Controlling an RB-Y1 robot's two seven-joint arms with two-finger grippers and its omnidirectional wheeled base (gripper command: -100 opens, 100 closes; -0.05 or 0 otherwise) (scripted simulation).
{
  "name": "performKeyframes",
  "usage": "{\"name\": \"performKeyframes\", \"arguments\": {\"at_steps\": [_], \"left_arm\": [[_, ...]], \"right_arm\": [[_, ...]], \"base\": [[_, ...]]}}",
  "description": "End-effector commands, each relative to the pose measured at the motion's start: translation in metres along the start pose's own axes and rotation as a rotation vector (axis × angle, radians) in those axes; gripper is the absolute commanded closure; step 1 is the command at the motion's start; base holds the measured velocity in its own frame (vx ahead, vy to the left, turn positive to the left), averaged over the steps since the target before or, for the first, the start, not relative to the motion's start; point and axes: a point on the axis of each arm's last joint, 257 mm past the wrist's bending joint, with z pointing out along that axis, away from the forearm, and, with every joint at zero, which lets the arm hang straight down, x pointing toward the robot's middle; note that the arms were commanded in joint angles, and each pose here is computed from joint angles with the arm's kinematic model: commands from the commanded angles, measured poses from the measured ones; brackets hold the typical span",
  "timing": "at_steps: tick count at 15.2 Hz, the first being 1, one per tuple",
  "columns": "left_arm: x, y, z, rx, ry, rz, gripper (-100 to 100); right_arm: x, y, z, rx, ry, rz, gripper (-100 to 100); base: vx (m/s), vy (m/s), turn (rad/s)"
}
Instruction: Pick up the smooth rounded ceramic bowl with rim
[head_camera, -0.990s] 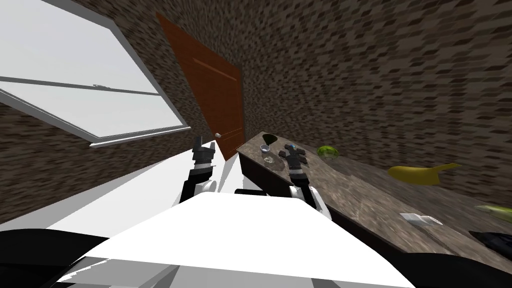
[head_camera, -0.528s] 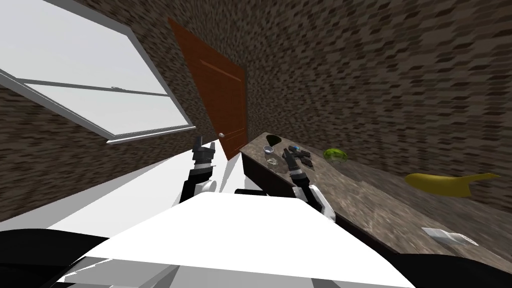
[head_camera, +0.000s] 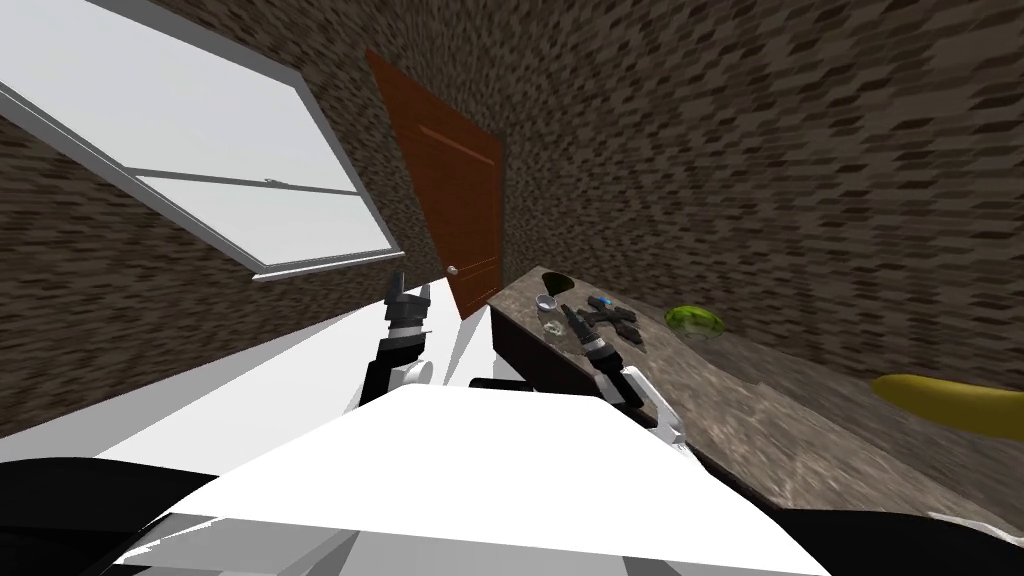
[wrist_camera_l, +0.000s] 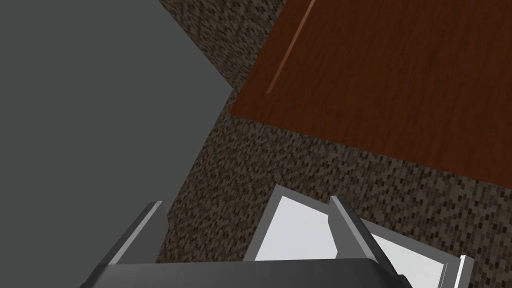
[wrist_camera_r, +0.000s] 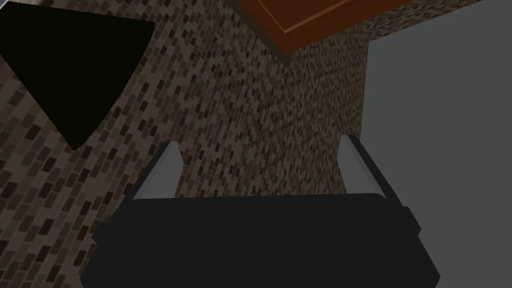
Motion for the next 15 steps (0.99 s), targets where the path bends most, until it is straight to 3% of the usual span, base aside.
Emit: {"name": "performKeyframes", "arguments": {"at_steps": [1,3,9,11,15], "left_arm": [[0.0,0.0,0.0,0.0,0.0,0.0,0],[0.0,0.0,0.0,0.0,0.0,0.0,0],[0.0,0.0,0.0,0.0,0.0,0.0,0],[0.0,0.0,0.0,0.0,0.0,0.0,0],[0.0,0.0,0.0,0.0,0.0,0.0,0]], "right_arm": [[0.011,-0.015,-0.004,0.012,0.065,-0.078,-100],[0.01,-0.017,-0.005,0.009,0.086,-0.098,-100],[0.026,-0.056,-0.023,0.031,0.253,-0.289,-100],[0.025,-0.058,-0.024,0.029,0.267,-0.304,-100],[0.03,-0.088,-0.041,0.042,0.388,-0.438,-100]], "base": [[0.045,0.058,0.143],[0.038,0.051,0.078],[0.036,0.053,0.11],[0.03,0.044,0.085],[0.042,0.05,0.147]]}}
